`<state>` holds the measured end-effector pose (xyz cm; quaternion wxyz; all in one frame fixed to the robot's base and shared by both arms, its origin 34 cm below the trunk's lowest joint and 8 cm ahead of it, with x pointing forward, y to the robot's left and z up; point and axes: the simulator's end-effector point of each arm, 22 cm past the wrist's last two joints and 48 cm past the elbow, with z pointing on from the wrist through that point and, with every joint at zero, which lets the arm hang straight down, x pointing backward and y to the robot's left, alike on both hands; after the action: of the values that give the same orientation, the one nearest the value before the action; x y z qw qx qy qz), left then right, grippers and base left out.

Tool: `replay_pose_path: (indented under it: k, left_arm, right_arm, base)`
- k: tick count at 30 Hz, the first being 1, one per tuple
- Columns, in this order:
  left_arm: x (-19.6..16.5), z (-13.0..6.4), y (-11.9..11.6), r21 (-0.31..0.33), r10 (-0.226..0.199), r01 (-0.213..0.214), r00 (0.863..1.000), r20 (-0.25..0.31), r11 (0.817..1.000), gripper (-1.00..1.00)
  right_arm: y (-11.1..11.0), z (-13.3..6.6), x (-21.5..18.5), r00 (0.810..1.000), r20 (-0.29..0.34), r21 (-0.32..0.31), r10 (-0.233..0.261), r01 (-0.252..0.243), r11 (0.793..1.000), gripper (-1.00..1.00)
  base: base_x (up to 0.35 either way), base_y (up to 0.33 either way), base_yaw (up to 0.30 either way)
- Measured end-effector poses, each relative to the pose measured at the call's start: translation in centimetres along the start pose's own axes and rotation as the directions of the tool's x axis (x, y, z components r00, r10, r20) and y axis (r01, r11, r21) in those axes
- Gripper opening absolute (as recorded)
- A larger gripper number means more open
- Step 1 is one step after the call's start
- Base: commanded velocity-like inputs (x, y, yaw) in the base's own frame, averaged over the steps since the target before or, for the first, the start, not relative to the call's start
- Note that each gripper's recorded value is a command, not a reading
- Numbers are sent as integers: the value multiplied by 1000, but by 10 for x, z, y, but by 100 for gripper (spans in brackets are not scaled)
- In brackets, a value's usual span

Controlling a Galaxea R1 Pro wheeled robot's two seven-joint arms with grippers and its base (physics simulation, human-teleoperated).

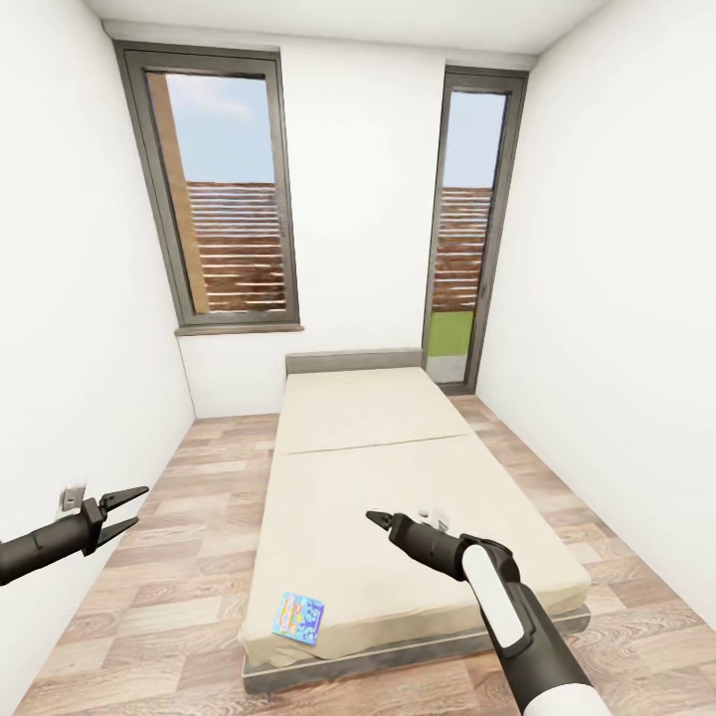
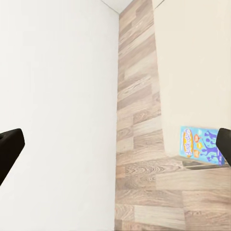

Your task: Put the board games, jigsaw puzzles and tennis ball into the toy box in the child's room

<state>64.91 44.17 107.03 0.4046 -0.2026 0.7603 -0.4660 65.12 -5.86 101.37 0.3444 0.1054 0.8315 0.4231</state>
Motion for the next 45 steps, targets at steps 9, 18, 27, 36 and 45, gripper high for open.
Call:
replay_pose_path:
  k: [9,18,27,36,45]
  left_arm:
    - [0,2,2,0,0,0,1000,0,1000,100]
    - [1,6,8,-1,0,0,1000,0,1000,100]
    - [1,10,15,-6,0,0,1000,-1,1000,100]
    - [3,15,22,-6,0,0,1000,-1,1000,100]
    - [4,19,29,-7,0,0,1000,-2,1000,100]
  right_arm:
    - [-1,3,1,1000,-2,-2,-4,4,1000,100]
    - [-6,8,1,1000,-1,-1,-6,6,1000,100]
    - [-15,12,-9,999,49,8,-22,21,1000,100]
    - [-20,18,-10,998,61,7,-26,25,1000,100]
    - [-26,23,-8,998,62,6,-25,25,1000,100]
  base:
    - [0,0,0]
    - [0,0,0]
    - [0,0,0]
    - [0,0,0]
    - [0,0,0]
